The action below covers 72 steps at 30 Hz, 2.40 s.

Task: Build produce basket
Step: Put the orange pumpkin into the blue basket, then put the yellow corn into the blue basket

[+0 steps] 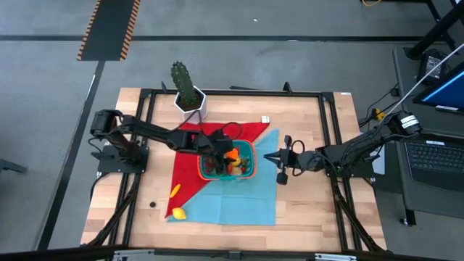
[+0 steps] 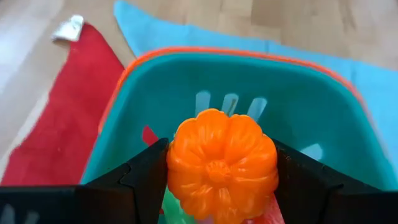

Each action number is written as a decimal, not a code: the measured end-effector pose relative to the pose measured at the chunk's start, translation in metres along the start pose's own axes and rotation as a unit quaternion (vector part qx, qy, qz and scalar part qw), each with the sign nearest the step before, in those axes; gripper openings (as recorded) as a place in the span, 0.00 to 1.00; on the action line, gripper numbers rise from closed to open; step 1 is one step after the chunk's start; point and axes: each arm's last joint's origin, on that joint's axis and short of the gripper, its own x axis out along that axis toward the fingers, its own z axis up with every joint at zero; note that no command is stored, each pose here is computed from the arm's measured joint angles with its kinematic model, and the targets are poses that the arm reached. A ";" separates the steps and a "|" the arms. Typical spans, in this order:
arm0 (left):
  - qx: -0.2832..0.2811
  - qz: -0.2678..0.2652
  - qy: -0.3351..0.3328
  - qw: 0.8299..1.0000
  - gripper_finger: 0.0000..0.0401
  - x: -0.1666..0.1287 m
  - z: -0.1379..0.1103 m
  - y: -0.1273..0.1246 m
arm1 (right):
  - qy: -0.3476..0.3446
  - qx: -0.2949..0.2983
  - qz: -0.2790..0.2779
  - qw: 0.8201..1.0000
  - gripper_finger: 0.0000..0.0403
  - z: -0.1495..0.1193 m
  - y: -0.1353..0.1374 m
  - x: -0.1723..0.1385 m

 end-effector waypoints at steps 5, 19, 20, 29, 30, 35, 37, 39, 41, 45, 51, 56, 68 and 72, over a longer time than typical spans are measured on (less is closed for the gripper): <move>0.005 0.005 0.021 1.000 0.58 0.015 -0.001 0.003 | 0.000 0.000 0.000 1.000 0.06 0.000 0.000 0.000; 0.019 0.012 0.071 0.997 0.65 0.022 -0.012 0.003 | 0.004 -0.002 0.000 1.000 0.06 -0.001 0.000 0.000; 0.020 0.011 0.071 0.997 0.67 0.022 -0.012 0.002 | 0.004 -0.002 0.000 1.000 0.06 -0.001 0.000 0.000; 0.021 0.012 0.065 0.998 0.73 0.019 -0.010 0.000 | 0.004 -0.002 0.000 1.000 0.06 -0.001 0.000 0.000; 0.020 0.011 0.060 0.998 0.72 0.017 -0.009 0.000 | 0.004 -0.002 0.000 1.000 0.06 -0.001 0.000 0.000; 0.018 0.006 0.019 1.000 0.72 -0.007 0.006 -0.002 | 0.004 -0.002 0.000 1.000 0.06 -0.001 0.000 0.000; 0.020 0.009 0.000 1.000 0.72 -0.020 0.012 -0.004 | 0.004 -0.002 0.000 1.000 0.06 -0.001 0.000 0.000; 0.026 0.015 -0.004 1.000 0.72 -0.035 0.013 -0.009 | 0.004 0.000 0.000 1.000 0.06 -0.001 0.000 0.000; 0.037 0.019 0.001 0.999 0.72 -0.048 0.011 -0.017 | 0.004 0.001 0.000 1.000 0.06 -0.001 0.000 0.000; 0.051 0.040 0.008 0.998 0.72 -0.074 0.001 -0.043 | 0.003 0.001 0.000 1.000 0.06 -0.001 0.000 0.000; 0.023 0.066 0.036 0.997 0.72 -0.106 -0.026 -0.077 | -0.003 0.005 0.001 1.000 0.06 0.001 0.000 0.000; -0.004 0.051 0.069 0.996 0.72 -0.121 -0.047 -0.099 | -0.006 0.007 0.001 1.000 0.06 0.001 0.000 0.000; -0.015 -0.003 0.072 0.997 0.72 -0.142 -0.070 -0.132 | -0.011 0.008 0.001 1.000 0.06 0.002 0.000 0.000; -0.049 0.007 0.082 0.995 0.72 -0.144 -0.073 -0.132 | -0.012 0.003 0.000 1.000 0.06 0.003 0.000 0.000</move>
